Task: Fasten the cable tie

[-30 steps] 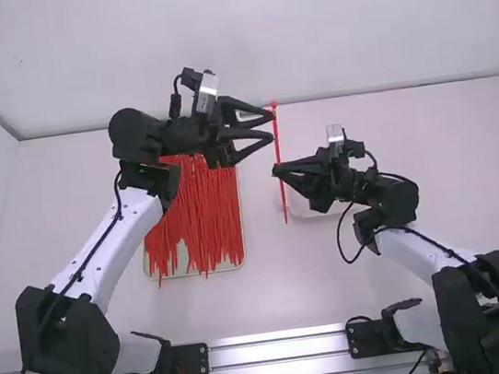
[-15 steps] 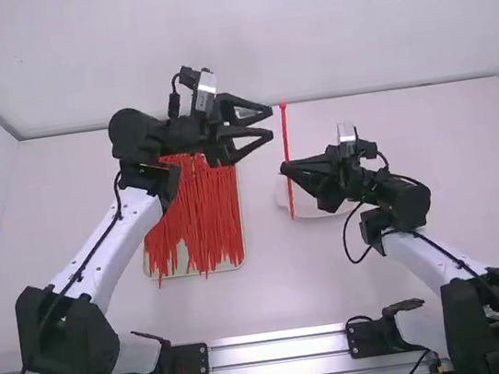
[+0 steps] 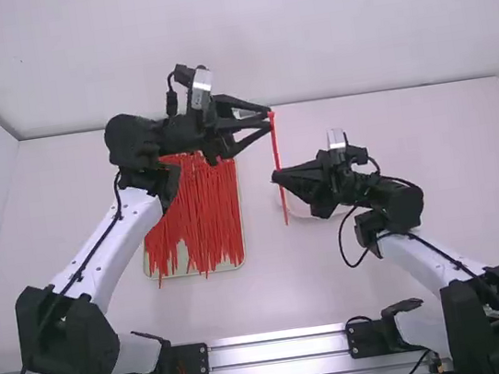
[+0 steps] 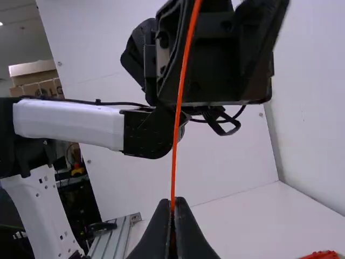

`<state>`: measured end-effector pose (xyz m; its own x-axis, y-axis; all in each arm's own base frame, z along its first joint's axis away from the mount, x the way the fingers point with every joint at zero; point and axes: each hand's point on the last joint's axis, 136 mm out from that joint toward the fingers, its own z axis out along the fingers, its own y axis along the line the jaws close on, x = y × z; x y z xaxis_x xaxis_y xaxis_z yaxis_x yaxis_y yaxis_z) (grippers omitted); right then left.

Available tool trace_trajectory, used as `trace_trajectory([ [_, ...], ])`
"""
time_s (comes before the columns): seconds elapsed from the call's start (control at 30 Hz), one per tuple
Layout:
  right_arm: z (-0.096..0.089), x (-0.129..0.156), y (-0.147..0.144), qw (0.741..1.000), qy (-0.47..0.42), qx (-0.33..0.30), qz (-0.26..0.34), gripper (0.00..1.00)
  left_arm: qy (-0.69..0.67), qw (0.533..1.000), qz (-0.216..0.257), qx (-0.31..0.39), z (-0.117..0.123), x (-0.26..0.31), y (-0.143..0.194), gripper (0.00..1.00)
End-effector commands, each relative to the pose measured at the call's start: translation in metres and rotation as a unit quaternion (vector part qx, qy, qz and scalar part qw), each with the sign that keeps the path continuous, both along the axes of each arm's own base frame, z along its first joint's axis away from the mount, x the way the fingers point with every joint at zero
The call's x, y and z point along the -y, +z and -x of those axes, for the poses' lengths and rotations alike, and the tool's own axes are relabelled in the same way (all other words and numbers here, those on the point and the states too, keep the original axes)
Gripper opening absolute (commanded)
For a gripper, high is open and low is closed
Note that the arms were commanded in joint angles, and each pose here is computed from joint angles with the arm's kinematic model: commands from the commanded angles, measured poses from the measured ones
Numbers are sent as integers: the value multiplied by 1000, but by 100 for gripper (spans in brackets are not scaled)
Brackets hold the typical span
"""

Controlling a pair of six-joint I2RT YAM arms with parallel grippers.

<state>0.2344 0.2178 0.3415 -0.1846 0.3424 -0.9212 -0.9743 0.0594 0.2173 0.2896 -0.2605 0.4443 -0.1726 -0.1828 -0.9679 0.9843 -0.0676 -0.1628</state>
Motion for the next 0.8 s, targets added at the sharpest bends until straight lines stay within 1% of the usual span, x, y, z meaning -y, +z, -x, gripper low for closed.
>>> trace_trajectory([
  [0.0, 3, 2, 2, 1000, -3, 6, -2, 0, -9, 1000, 10, -1, 8, 1, 15, 30],
  [0.1, 3, 2, 2, 1000, -2, 6, -2, 0, -9, 1000, 9, -3, 7, 0, 15, 27],
  [0.27, 4, 0, 3, 1000, -1, 5, -6, 0, -10, 1000, 5, -18, 5, 2, 12, 27],
  [0.4, 4, 0, 3, 1000, -1, 5, -7, 0, -19, 1000, 7, -13, 11, 7, 13, 27],
  [0.57, 4, 0, 3, 1000, -2, 5, -6, 0, -18, 1000, 7, -17, 10, 7, 13, 26],
  [0.67, 4, 0, 3, 1000, 0, 5, -6, 0, -24, 1000, 5, -13, 14, 11, 12, 25],
  [0.7, 4, 0, 3, 1000, 0, 5, -6, 0, -25, 1000, 6, -14, 14, 11, 12, 23],
  [0.77, 4, 0, 3, 1000, 0, 1, -6, 0, -26, 1000, 6, -13, 15, 12, 13, 5],
])
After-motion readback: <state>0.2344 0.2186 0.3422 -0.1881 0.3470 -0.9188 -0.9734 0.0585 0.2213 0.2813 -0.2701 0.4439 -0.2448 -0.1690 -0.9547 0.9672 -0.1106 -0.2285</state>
